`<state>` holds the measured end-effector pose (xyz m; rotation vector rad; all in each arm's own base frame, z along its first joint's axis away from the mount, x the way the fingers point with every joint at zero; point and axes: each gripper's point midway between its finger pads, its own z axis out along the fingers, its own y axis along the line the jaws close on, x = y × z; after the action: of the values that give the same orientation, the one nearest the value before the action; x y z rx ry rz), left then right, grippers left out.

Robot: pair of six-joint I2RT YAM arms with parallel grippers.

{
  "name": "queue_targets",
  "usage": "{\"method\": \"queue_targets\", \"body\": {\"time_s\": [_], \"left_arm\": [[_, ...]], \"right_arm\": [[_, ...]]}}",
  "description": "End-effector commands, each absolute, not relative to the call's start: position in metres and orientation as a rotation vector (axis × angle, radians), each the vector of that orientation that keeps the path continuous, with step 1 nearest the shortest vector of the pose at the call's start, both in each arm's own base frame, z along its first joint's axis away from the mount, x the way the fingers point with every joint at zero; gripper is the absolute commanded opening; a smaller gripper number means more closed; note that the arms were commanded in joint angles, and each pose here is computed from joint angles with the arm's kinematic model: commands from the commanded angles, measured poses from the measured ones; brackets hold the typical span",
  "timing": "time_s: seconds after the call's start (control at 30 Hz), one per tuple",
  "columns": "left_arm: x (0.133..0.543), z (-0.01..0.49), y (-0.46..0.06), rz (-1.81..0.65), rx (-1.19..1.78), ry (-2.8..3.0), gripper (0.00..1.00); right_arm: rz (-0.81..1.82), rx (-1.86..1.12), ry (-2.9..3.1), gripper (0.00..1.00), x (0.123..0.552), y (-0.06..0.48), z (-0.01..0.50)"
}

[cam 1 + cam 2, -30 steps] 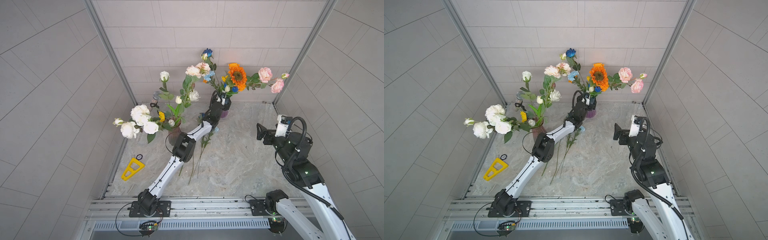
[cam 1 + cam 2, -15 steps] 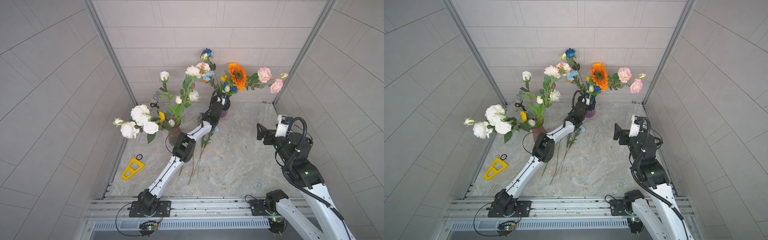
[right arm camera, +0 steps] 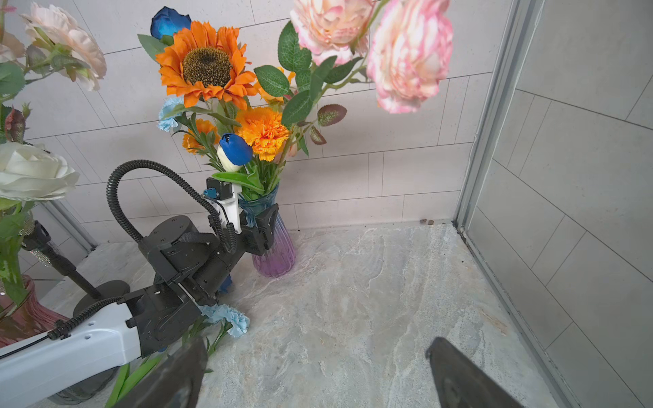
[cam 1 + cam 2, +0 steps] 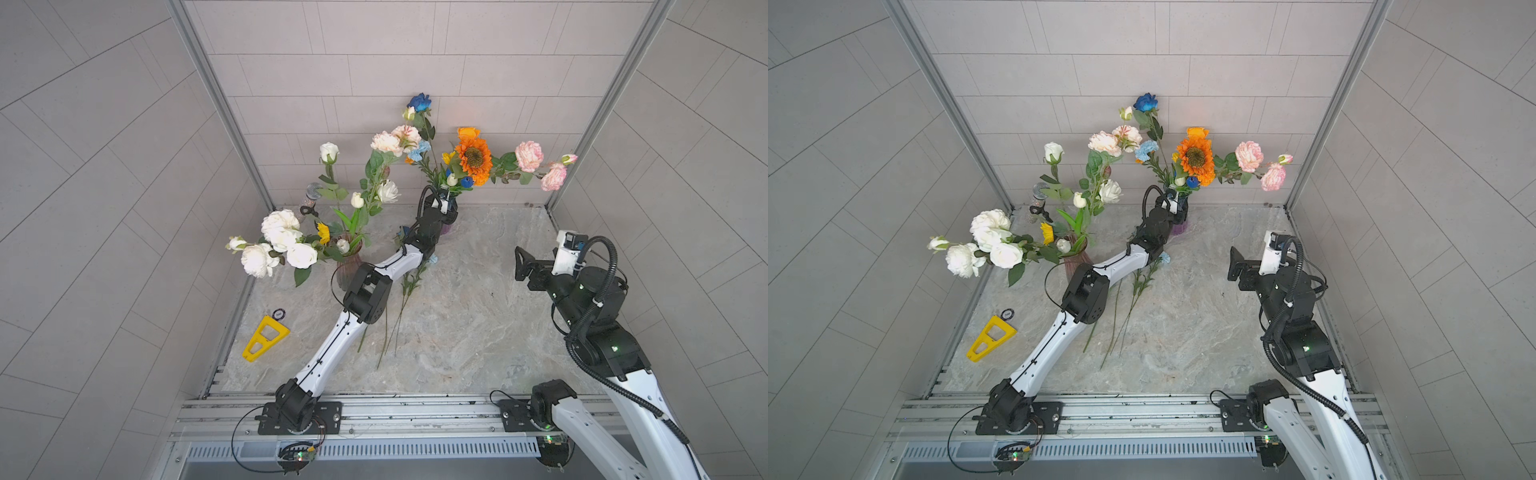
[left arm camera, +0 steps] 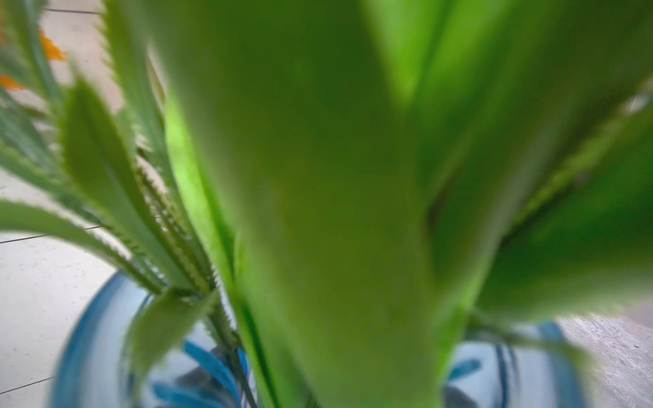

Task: Pick out blue flowers from the vase
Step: Move the vase to the center of the board.

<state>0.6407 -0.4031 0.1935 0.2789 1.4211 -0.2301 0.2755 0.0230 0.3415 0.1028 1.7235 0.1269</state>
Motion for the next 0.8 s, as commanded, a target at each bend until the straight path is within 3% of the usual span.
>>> {"method": "queue_targets", "body": {"time_s": [0.0,0.3,0.77], "left_arm": [[0.634,0.22,-0.401,-0.241,0.264,1.389,0.6],[0.613,0.247,-0.409,-0.324,0.263,1.367,0.54],[0.526,0.249,-0.445,-0.43,0.326,1.344,0.54]], "right_arm": [[0.124,0.101,1.708,0.99,0.274,0.022,0.342],[0.123,0.098,1.705,0.99,0.275,0.022,0.344],[0.126,0.068,1.641,0.99,0.261,0.022,0.39]]}}
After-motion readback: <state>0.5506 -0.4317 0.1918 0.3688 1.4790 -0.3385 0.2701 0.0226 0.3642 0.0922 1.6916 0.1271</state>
